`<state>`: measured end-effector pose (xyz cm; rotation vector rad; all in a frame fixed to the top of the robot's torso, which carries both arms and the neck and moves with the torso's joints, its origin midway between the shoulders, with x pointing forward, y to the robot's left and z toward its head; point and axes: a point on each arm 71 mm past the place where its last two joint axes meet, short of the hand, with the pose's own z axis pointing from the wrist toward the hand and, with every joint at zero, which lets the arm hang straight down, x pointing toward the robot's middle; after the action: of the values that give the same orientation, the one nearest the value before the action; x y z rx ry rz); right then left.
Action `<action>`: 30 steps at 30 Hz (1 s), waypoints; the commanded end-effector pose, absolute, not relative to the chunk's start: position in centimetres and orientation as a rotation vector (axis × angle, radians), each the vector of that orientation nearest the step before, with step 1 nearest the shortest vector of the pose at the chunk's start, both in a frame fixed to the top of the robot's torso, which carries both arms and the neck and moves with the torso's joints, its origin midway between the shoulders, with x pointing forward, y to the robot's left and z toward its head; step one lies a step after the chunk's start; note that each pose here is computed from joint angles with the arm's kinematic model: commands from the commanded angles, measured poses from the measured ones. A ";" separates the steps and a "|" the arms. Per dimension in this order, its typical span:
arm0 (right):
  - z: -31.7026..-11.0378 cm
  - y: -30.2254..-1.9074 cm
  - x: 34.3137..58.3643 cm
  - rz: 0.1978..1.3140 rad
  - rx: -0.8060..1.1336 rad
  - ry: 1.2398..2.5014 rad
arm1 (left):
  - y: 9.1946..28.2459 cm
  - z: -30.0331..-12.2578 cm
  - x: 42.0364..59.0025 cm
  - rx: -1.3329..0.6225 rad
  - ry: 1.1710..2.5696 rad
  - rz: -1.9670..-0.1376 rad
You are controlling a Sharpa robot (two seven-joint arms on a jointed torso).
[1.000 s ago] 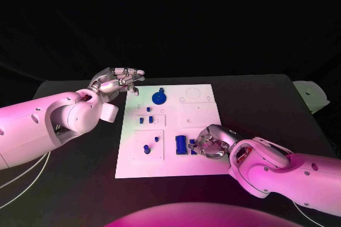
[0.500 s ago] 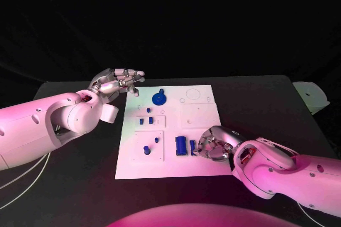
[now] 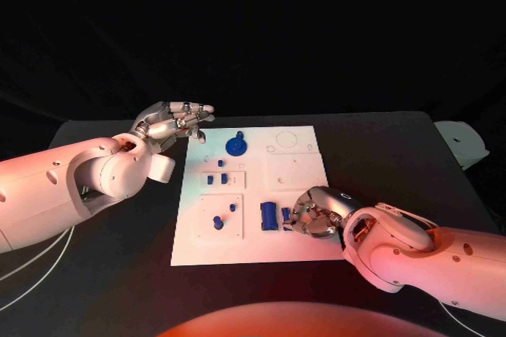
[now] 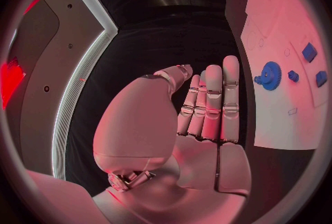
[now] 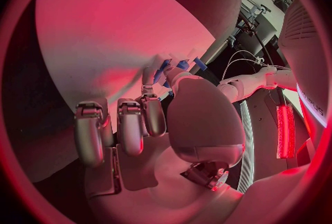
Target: Assemble the parts on the task board
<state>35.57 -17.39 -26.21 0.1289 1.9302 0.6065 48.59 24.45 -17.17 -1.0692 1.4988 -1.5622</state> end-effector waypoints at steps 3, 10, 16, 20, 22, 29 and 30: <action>-26.1 -17.6 35.2 0.617 0.136 1.912 | 24.3 -17.1 48.6 -1.062 1.501 -1.585; -24.5 -18.1 35.5 0.779 0.250 1.782 | 24.4 -17.3 48.7 -1.061 1.502 -1.587; -22.1 -18.3 36.6 0.989 0.295 1.605 | 24.6 -17.7 49.0 -1.067 1.481 -1.592; -21.4 -19.3 38.7 1.065 0.398 1.556 | 24.7 -18.0 49.5 -1.069 1.436 -1.593; -21.3 -19.8 39.7 1.085 0.476 1.553 | 24.8 -18.1 49.7 -1.069 1.415 -1.589; -21.6 -21.7 44.7 1.151 0.775 1.509 | 25.0 -18.8 50.4 -1.085 1.322 -1.556; -21.6 -21.9 45.4 1.158 0.808 1.499 | 25.1 -18.9 50.5 -1.089 1.311 -1.551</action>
<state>44.90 -21.62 -21.37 0.6050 1.5308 1.0201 50.34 24.75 -19.30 -1.0896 1.4098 -1.5434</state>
